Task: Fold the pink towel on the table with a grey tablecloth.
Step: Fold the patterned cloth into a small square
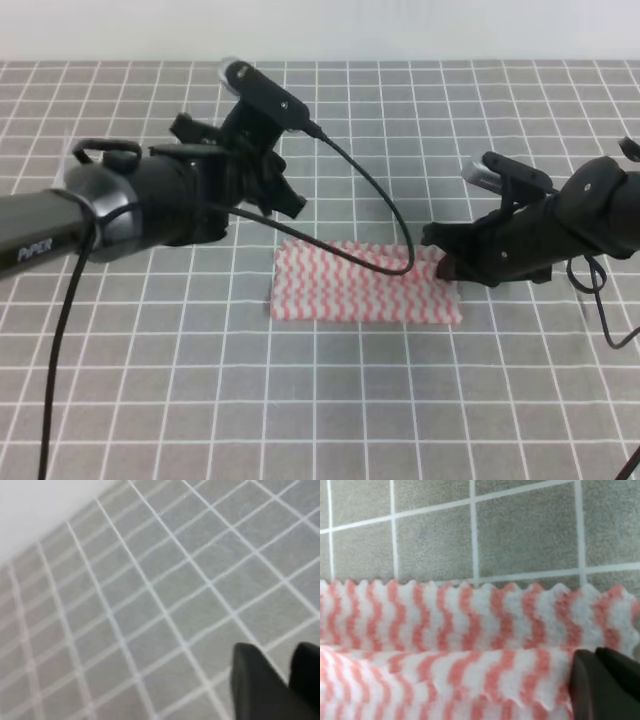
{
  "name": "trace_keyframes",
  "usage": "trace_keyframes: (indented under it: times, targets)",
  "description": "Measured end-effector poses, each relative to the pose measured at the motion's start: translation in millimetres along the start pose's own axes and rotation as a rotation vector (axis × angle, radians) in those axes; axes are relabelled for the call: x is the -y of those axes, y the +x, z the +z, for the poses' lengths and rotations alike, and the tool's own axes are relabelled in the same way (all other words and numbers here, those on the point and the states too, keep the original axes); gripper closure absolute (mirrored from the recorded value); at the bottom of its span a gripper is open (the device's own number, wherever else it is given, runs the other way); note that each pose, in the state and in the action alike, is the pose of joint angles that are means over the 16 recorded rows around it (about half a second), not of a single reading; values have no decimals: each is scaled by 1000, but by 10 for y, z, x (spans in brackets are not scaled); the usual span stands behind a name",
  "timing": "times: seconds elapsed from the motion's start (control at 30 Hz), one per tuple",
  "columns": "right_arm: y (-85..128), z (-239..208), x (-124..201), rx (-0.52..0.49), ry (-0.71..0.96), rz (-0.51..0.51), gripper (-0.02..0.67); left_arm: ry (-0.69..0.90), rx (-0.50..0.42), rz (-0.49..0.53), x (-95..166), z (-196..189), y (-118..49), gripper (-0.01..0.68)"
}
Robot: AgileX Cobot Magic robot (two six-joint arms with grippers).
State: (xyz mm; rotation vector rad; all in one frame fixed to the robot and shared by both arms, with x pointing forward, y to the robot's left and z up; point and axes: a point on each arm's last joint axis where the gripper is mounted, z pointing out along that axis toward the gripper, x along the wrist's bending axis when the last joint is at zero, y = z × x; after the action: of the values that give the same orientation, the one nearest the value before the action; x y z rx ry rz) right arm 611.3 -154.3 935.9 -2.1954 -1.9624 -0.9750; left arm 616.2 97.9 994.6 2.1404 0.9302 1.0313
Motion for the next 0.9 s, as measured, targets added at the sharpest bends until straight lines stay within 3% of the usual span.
trace_keyframes:
  times: [0.33,0.57,0.9]
  targets:
    - [47,-35,-69,-17,-5,-8,664,9,234,-119,267,3,-317,657]
    - [33,-49,-95,-16,-8,-7,664,29,374,-137,442,42,-522,672]
    - [17,-53,-110,-18,-14,9,637,57,417,-144,548,127,-619,673]
